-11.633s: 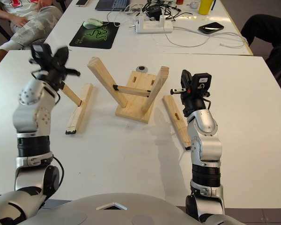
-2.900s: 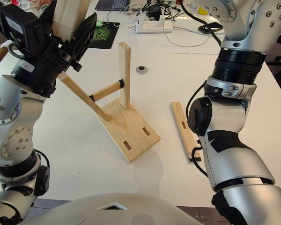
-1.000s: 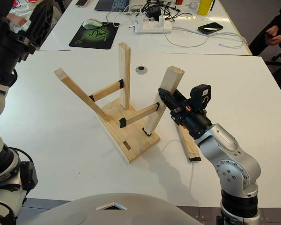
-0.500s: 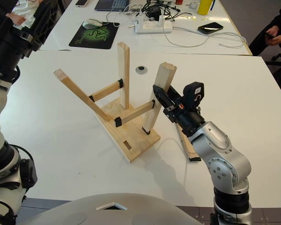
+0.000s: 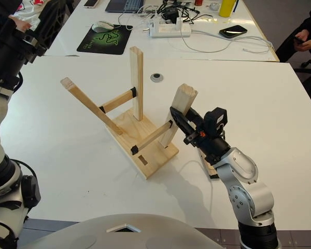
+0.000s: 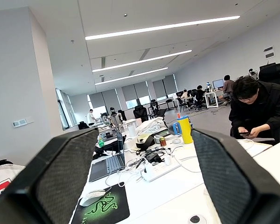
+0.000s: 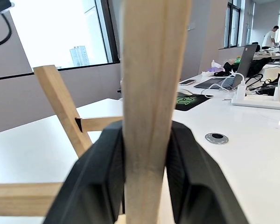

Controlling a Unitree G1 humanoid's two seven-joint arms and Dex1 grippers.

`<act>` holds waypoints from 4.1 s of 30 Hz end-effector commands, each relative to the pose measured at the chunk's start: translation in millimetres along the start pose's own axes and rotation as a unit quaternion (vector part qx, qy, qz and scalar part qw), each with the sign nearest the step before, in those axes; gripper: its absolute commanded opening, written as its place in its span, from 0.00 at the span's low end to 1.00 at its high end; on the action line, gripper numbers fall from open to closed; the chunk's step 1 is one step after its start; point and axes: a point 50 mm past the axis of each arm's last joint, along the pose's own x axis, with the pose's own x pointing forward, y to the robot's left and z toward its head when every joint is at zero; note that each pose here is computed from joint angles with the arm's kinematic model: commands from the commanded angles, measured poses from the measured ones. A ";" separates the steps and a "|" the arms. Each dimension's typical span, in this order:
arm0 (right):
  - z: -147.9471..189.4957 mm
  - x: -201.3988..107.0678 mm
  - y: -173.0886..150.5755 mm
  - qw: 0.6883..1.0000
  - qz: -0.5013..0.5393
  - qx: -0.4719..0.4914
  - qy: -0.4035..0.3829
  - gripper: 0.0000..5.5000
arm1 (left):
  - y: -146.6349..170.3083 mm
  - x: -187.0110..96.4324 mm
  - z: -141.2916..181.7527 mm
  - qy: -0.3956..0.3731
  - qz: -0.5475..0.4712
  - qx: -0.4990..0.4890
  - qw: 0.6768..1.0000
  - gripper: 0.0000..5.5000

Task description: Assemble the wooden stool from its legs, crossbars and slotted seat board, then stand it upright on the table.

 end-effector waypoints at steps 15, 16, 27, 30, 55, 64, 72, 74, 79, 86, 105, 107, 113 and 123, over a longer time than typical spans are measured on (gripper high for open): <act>-52.0 -22.2 -0.4 0.971 -0.042 -0.042 0.232 0.19 | -2.4 -0.4 4.9 -0.008 -0.001 0.017 1.000 0.67; -54.5 -25.1 -1.7 0.968 -0.046 -0.046 0.243 0.19 | -2.3 -0.7 4.8 -0.008 -0.001 0.017 1.000 0.67; -56.8 -26.9 -2.6 0.945 -0.075 -0.076 0.309 0.19 | -3.3 1.9 4.9 0.001 -0.013 0.013 1.000 0.67; -60.1 -31.6 0.6 0.949 -0.079 -0.096 0.291 0.19 | -3.7 3.6 5.2 0.004 -0.020 0.012 1.000 0.67; -35.8 -15.3 -14.3 0.984 -0.117 -0.043 0.126 0.19 | -2.2 0.7 5.8 0.003 -0.012 0.016 1.000 0.67; -21.0 -4.0 -15.8 0.988 -0.109 -0.038 0.100 0.19 | -3.1 -0.7 6.2 0.002 -0.006 0.017 1.000 0.67; -21.5 -4.1 -15.2 0.988 -0.117 -0.029 0.096 0.35 | -3.9 0.1 5.8 0.003 -0.010 0.016 1.000 0.67; -15.8 -1.2 -17.5 0.989 -0.124 -0.024 0.081 0.35 | -4.3 -0.8 5.4 0.004 -0.009 0.017 1.000 0.67; 1.5 7.5 -18.1 0.992 -0.120 -0.010 0.039 0.35 | -5.1 -2.4 4.6 0.006 -0.007 0.018 1.000 0.67; 33.5 19.5 -20.9 0.994 -0.106 -0.011 -0.023 0.35 | -5.9 -4.6 3.6 0.008 -0.005 0.019 1.000 0.67; 158.7 70.0 -30.2 0.985 -0.059 -0.062 -0.148 0.21 | -6.4 -9.4 5.0 0.004 0.017 0.026 1.000 0.67; 175.6 82.1 -28.1 0.985 -0.038 -0.071 -0.149 0.16 | -6.7 -11.8 4.9 0.004 0.025 0.027 0.999 0.67; 216.0 94.8 -21.0 0.978 -0.001 -0.076 -0.194 0.01 | -8.1 -16.1 6.7 0.000 0.043 0.030 0.999 0.67; 30.2 54.4 -32.7 0.988 -0.019 -0.021 0.149 0.01 | -9.1 -17.2 8.5 -0.001 0.051 0.030 0.998 0.67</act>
